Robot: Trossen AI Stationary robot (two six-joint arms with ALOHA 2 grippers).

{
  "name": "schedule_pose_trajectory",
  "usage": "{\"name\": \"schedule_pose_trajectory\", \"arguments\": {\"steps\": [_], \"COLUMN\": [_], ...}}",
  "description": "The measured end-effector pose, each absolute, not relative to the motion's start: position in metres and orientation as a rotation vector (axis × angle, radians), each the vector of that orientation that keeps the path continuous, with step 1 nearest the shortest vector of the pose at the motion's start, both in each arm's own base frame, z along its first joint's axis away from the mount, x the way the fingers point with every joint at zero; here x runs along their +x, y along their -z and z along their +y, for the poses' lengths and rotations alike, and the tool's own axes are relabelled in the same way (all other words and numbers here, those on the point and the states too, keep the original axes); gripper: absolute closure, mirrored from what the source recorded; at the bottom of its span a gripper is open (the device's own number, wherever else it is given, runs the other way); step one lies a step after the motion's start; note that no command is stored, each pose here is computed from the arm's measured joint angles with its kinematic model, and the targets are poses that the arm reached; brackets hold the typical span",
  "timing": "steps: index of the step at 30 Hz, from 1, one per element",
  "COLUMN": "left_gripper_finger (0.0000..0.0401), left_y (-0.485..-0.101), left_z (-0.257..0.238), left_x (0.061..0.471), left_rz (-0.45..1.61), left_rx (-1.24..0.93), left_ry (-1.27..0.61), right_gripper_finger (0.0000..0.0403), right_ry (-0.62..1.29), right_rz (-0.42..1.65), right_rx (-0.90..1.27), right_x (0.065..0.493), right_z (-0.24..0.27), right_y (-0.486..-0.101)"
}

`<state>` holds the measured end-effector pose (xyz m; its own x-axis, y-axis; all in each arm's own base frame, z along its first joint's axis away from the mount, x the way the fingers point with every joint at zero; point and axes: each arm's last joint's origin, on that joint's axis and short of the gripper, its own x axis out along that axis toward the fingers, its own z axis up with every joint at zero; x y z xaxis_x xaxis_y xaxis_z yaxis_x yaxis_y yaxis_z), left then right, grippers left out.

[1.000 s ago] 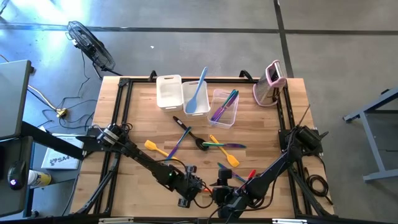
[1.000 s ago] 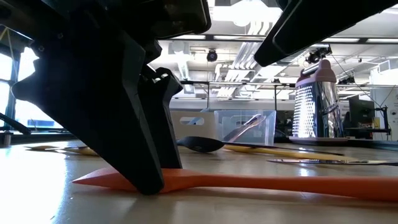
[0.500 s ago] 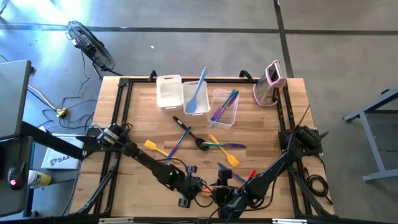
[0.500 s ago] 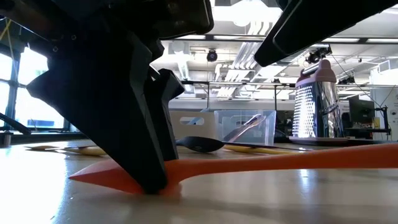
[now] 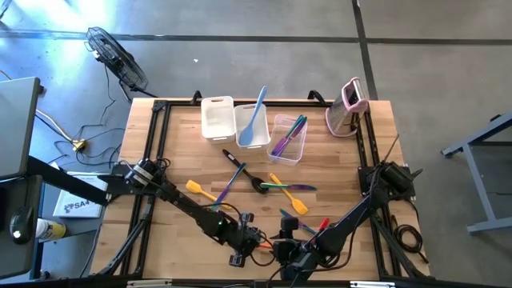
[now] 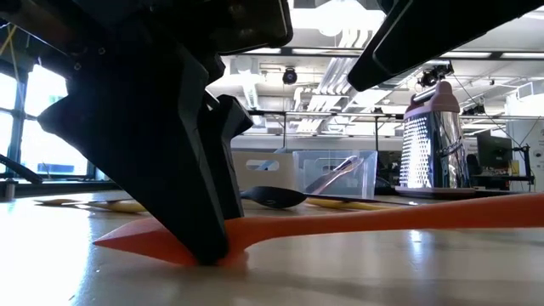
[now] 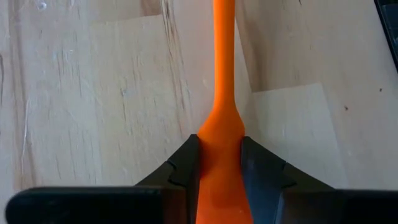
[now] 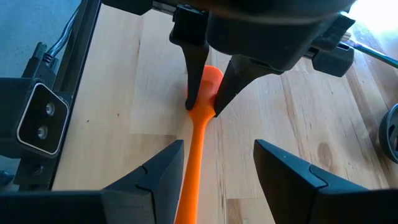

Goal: Pick & Place Kitchen Items
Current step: Put the orange spatula into the left white bin

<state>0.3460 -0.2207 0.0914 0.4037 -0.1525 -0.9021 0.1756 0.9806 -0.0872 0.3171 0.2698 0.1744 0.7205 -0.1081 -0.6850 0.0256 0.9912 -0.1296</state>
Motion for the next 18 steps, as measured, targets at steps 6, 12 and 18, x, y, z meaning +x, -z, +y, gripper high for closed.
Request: {"name": "schedule_pose_trajectory", "arguments": {"steps": [6,12,18], "left_gripper_finger": [0.0317,0.0321,0.0384], "left_y": [-0.092,-0.106,-0.129], "left_z": [-0.221,-0.222,-0.221], "left_x": [0.346,0.346,0.347], "left_rz": [1.134,1.117,1.171], "left_rx": [0.021,0.025,0.093], "left_ry": [0.206,0.184,0.102], "right_gripper_finger": [0.0215,0.0215,0.0215], "right_ry": [0.076,0.100,0.131], "right_rz": [0.762,0.700,0.596], "right_rx": [-0.113,-0.125,-0.140], "right_x": [0.317,0.309,0.293], "right_z": [0.270,0.274,0.284], "right_y": [-0.174,-0.187,-0.210]}}
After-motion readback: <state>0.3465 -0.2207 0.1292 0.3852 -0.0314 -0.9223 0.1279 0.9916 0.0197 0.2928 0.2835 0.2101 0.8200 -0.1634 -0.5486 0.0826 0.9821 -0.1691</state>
